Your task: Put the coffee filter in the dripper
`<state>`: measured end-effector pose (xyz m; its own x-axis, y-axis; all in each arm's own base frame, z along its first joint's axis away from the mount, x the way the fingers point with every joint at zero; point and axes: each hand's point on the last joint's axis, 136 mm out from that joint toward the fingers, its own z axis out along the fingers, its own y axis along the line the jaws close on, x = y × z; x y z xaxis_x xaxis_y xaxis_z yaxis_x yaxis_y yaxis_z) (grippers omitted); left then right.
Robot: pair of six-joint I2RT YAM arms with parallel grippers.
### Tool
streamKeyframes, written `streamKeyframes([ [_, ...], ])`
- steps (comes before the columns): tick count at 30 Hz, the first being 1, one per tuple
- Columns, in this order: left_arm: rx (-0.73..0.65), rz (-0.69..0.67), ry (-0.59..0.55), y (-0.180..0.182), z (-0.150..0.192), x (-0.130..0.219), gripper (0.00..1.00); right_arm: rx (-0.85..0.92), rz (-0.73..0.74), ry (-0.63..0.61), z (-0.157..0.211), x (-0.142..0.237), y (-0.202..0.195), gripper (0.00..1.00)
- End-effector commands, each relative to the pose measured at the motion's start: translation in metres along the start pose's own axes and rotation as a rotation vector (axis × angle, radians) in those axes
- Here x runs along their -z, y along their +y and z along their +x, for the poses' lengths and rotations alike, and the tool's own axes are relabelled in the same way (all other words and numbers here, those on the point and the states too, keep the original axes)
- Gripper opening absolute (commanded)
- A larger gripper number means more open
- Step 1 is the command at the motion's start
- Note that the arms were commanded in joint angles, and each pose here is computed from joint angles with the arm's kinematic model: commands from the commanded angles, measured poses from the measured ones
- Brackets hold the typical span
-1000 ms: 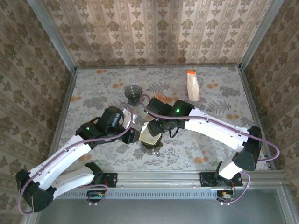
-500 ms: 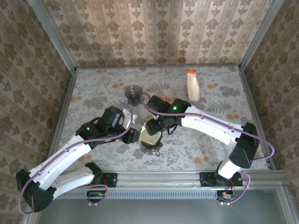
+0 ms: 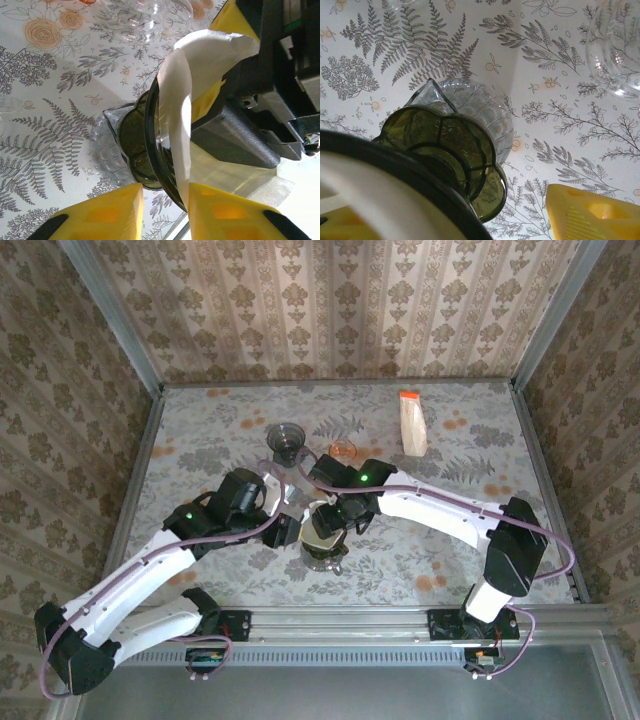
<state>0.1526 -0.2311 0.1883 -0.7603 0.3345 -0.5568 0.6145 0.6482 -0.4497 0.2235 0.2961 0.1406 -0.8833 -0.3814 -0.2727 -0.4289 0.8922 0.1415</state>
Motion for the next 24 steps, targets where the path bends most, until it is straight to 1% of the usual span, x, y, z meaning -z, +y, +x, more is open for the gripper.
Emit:
streamKeyframes([
  [1,-0.008,-0.002,0.011,0.001,0.004,-0.003,0.35,-0.005,-0.001,0.025,0.005,-0.011,0.001,0.68],
  [7,-0.005,0.001,-0.014,0.0,0.001,-0.001,0.47,-0.008,0.007,0.032,0.007,-0.019,0.0,0.68],
  [13,-0.003,0.006,-0.046,0.0,-0.003,0.003,0.56,-0.012,0.024,0.038,0.01,-0.024,-0.003,0.67],
  [20,-0.004,0.014,-0.081,-0.001,-0.005,0.007,0.65,-0.012,0.049,0.05,0.012,-0.029,-0.005,0.68],
  [24,0.003,0.011,-0.074,0.001,-0.004,0.005,0.65,-0.012,0.061,0.05,0.012,-0.031,-0.007,0.68],
])
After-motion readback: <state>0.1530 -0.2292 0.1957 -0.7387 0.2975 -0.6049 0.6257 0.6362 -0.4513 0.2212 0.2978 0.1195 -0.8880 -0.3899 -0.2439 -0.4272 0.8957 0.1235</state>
